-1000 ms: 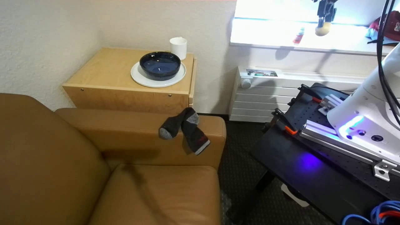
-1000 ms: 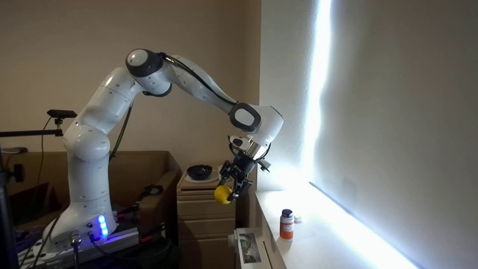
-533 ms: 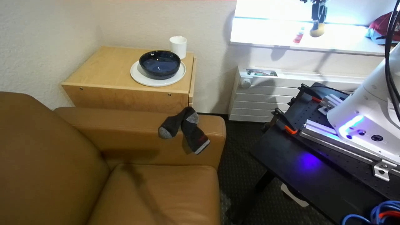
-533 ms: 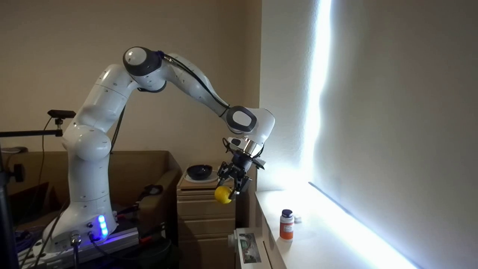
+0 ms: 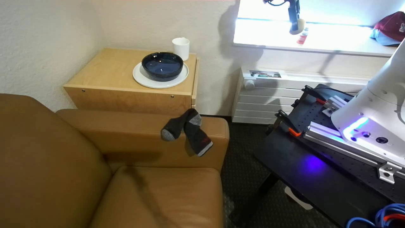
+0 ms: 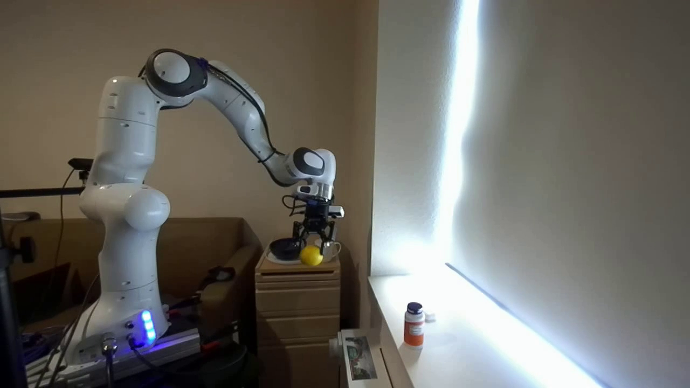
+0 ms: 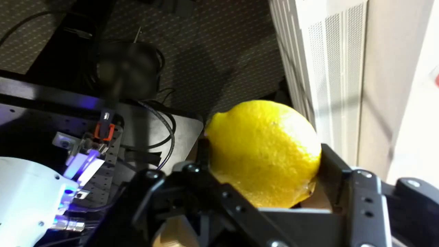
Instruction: Put the mug on the nightstand and put the lemon in the bowl on the plate
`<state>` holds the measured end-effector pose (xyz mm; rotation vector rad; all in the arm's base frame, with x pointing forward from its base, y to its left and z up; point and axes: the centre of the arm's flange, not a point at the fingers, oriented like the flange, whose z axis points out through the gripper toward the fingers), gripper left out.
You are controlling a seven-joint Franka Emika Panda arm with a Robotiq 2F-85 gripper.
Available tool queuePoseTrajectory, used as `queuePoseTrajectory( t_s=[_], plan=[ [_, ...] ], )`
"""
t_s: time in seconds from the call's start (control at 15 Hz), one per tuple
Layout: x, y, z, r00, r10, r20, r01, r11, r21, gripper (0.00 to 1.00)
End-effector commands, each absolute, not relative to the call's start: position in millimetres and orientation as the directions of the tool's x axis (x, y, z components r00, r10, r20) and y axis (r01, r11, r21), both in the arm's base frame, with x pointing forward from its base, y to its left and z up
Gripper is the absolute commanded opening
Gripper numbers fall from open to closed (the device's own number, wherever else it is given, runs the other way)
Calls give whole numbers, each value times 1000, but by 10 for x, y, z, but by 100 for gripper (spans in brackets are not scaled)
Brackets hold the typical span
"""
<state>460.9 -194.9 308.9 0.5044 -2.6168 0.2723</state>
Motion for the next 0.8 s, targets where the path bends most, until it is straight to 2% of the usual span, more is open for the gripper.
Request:
queuePoseTrajectory(
  t_s=[0.0,0.2,0.27,0.4,0.73],
  plan=[
    [4631,-1840,3166,-825,-333,456,-424,899,-110,75],
    [4611,-1846,3252,-830,-344,438,-432,895,-115,75],
    [4597,-1873,3246,-832,-341,438,-428,896,-115,50],
    [4814,-1602,3112,-776,-460,432,-537,841,-69,50],
    [5199,60,3151,-591,-679,436,-775,628,-72,50]
  ],
)
